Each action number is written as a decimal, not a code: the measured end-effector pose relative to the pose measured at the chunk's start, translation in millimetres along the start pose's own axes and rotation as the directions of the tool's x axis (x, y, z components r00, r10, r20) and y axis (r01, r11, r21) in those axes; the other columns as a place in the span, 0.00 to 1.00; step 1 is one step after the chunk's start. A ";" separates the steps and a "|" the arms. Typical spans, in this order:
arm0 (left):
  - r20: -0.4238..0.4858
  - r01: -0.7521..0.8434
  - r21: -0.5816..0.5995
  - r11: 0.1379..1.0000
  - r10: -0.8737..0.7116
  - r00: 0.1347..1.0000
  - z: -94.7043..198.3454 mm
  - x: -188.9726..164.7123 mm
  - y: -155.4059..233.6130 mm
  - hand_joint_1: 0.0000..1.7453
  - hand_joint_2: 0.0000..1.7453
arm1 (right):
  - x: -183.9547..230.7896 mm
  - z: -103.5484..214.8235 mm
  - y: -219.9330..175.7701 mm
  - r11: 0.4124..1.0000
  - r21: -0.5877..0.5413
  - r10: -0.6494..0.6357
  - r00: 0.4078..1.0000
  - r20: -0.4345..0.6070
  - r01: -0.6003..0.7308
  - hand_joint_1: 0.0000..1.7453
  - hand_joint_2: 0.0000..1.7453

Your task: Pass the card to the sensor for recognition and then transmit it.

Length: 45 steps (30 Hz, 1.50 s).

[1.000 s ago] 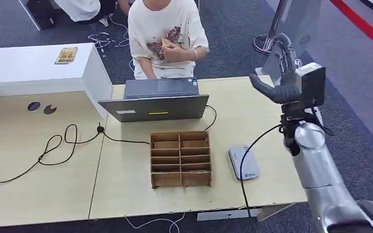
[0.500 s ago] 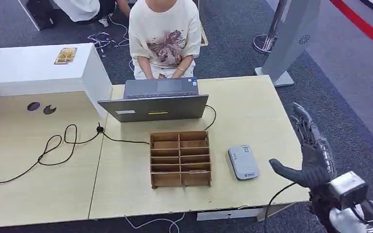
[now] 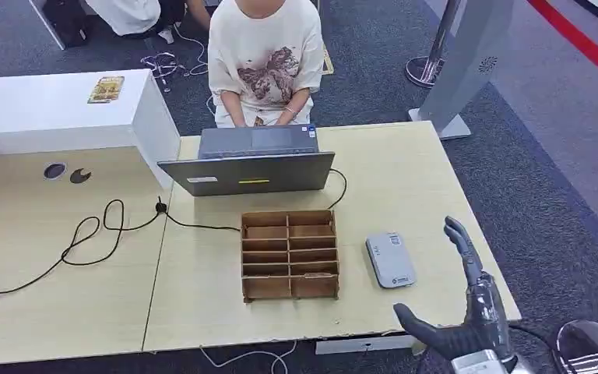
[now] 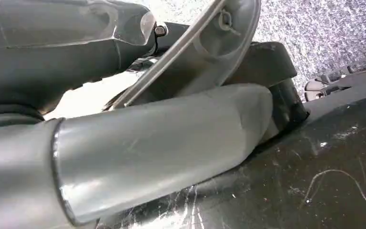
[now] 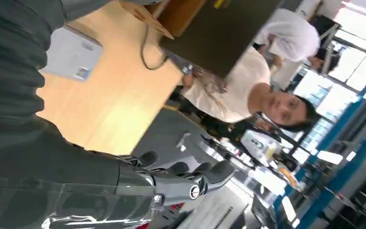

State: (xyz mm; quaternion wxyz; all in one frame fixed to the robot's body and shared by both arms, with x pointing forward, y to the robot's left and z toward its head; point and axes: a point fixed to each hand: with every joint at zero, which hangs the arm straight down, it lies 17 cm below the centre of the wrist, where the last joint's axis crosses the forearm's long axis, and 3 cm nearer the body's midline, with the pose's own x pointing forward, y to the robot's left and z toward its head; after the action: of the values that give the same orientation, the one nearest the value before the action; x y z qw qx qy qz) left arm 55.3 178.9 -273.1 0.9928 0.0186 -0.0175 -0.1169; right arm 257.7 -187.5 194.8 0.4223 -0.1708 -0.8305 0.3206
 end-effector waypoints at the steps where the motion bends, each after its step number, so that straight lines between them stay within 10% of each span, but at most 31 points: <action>1: 0.001 0.001 0.000 1.000 -0.001 1.000 0.0 0.2 0.0 0.00 0.00 | 0.7 2.7 5.5 1.000 0.012 0.002 1.000 -0.007 -0.002 0.00 1.00; 45: -0.001 0.032 0.004 0.999 -0.032 0.999 0.2 0.6 0.3 0.00 0.00 | -48.3 -14.7 83.7 0.723 0.125 0.686 0.728 -0.009 -0.680 0.00 1.00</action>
State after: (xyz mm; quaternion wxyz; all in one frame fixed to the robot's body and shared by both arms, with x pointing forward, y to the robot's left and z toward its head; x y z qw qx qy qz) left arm 55.9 179.1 -272.9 0.9908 0.0208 -0.0172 -0.1325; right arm 298.9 -147.0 116.0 0.3061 -0.4490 -0.6780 0.4950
